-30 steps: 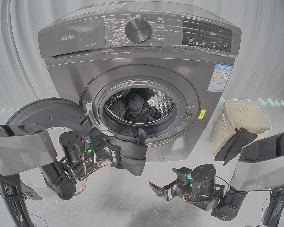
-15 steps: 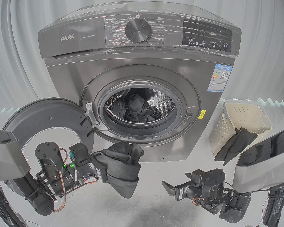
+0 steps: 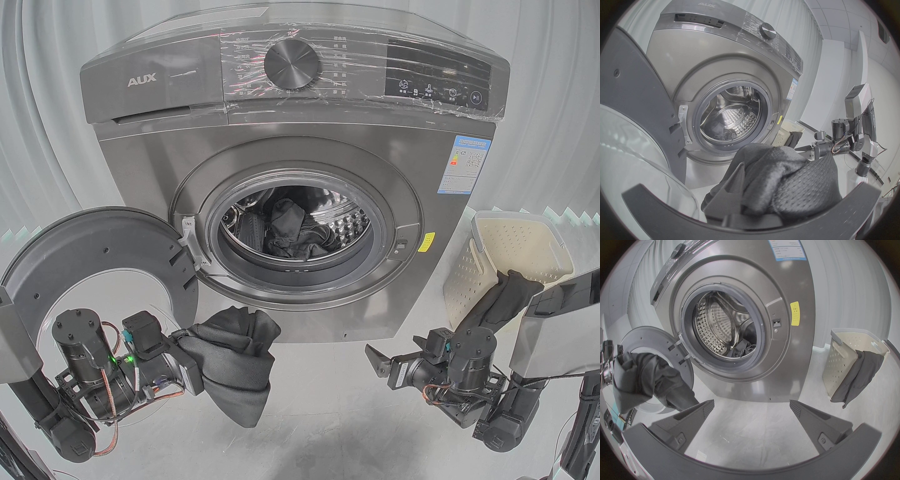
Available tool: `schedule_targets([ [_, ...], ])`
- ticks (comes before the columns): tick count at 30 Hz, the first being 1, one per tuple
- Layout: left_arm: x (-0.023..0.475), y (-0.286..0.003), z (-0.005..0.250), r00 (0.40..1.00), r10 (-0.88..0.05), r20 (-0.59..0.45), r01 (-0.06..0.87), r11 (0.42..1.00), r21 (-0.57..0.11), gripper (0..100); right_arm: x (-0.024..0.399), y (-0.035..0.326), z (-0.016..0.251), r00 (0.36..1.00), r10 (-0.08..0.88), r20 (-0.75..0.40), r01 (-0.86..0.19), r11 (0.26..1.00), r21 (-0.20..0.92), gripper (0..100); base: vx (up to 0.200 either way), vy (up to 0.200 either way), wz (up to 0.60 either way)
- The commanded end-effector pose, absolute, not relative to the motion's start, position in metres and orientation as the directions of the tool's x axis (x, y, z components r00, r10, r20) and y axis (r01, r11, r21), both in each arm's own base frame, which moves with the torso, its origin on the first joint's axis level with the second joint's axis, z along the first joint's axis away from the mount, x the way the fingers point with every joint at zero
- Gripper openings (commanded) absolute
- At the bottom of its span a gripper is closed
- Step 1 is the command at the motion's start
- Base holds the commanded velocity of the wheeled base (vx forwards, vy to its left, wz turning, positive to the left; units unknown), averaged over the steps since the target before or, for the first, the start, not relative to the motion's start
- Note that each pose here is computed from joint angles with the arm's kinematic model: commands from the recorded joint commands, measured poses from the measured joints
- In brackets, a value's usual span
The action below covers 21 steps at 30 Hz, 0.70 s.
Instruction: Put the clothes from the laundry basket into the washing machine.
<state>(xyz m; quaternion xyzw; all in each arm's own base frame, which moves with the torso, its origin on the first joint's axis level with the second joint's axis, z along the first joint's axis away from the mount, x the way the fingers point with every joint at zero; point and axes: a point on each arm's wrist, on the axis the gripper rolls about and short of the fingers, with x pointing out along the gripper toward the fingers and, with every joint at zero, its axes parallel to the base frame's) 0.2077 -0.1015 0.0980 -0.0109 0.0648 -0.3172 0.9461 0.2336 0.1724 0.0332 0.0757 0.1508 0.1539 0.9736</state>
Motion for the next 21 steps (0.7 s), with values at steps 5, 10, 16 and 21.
schedule_targets([
  [5, 0.209, -0.102, 0.095, 0.785, -0.606, -0.128, 0.602, 0.795, -0.069, 0, 0.235, 0.170, 0.040, 0.915, 0.319, -0.247, -0.273, 0.940, 0.203, 100, 0.120, 0.000, 0.00],
  [10, 0.210, -0.105, 0.087, 0.777, -0.608, -0.161, 0.606, 0.793, -0.071, 0, 0.233, 0.171, 0.044, 0.914, 0.329, -0.238, -0.283, 0.937, 0.207, 100, 0.120, 0.000, 0.00],
  [16, 0.210, -0.105, 0.086, 0.773, -0.611, -0.168, 0.609, 0.790, -0.070, 0, 0.233, 0.172, 0.044, 0.914, 0.330, -0.236, -0.284, 0.936, 0.209, 100, 0.000, 0.000, 0.00],
  [21, 0.209, -0.108, 0.086, 0.766, -0.621, -0.168, 0.619, 0.782, -0.071, 0, 0.232, 0.173, 0.044, 0.913, 0.333, -0.236, -0.287, 0.935, 0.209, 100, 0.120, 0.000, 0.00],
])
